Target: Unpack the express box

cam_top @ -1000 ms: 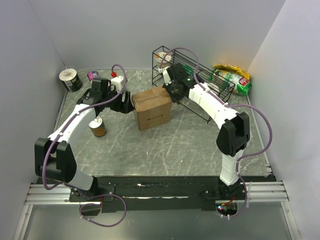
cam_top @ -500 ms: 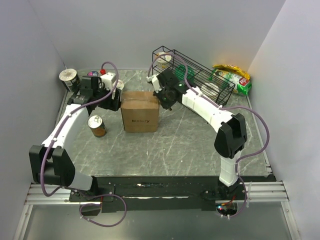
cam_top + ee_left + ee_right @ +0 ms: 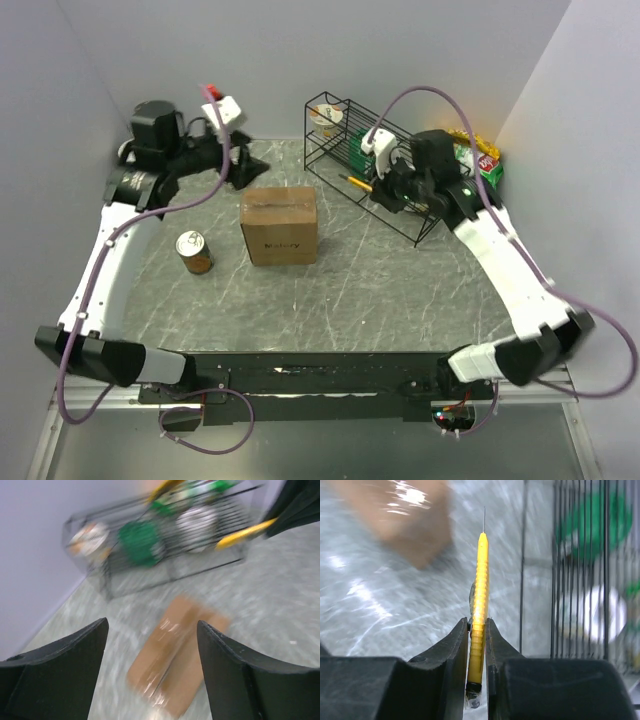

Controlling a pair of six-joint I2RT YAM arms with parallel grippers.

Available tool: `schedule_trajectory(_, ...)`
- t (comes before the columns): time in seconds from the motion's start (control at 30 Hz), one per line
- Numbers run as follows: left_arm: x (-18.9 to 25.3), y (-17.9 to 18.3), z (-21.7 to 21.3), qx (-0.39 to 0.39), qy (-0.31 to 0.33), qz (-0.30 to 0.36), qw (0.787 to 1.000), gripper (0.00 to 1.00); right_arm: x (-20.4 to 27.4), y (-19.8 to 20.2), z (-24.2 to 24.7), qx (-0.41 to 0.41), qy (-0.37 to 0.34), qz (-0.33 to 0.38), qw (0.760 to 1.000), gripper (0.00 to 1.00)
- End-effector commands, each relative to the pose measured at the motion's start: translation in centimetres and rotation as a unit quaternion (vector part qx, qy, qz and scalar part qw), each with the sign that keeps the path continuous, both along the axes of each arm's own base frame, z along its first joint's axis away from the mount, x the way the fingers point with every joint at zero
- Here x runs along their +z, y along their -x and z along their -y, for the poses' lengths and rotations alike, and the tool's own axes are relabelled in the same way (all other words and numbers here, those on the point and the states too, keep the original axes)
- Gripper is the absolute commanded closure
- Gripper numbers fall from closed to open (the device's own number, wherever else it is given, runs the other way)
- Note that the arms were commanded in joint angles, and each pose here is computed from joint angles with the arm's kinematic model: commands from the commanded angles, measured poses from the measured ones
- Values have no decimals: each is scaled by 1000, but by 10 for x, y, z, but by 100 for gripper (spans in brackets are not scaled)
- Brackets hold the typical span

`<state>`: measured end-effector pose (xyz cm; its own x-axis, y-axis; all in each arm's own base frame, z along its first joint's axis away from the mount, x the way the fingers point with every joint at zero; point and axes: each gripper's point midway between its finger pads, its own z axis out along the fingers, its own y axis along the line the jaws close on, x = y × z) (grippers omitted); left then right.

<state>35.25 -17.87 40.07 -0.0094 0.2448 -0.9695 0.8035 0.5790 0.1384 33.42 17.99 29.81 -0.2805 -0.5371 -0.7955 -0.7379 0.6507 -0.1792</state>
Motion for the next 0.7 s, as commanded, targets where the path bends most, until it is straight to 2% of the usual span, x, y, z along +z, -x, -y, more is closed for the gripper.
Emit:
schedule_trajectory(0.0,21,38,73,-159,8,28,987,25,36,30,-29,139,-10,82,987,100)
schedule_trajectory(0.07,27,54,95,-202,7,37,979,26,42,36,-30,151,-4,97,984,100)
schedule_trajectory(0.17,6,65,117,-238,-19,21,971,31,47,44,-33,173,2,109,979,100)
schedule_trajectory(0.3,-6,75,130,-253,-24,20,967,34,47,57,-38,205,23,125,970,100)
schedule_trajectory(0.67,-39,81,152,-268,-72,26,960,46,64,68,-49,231,0,138,963,100)
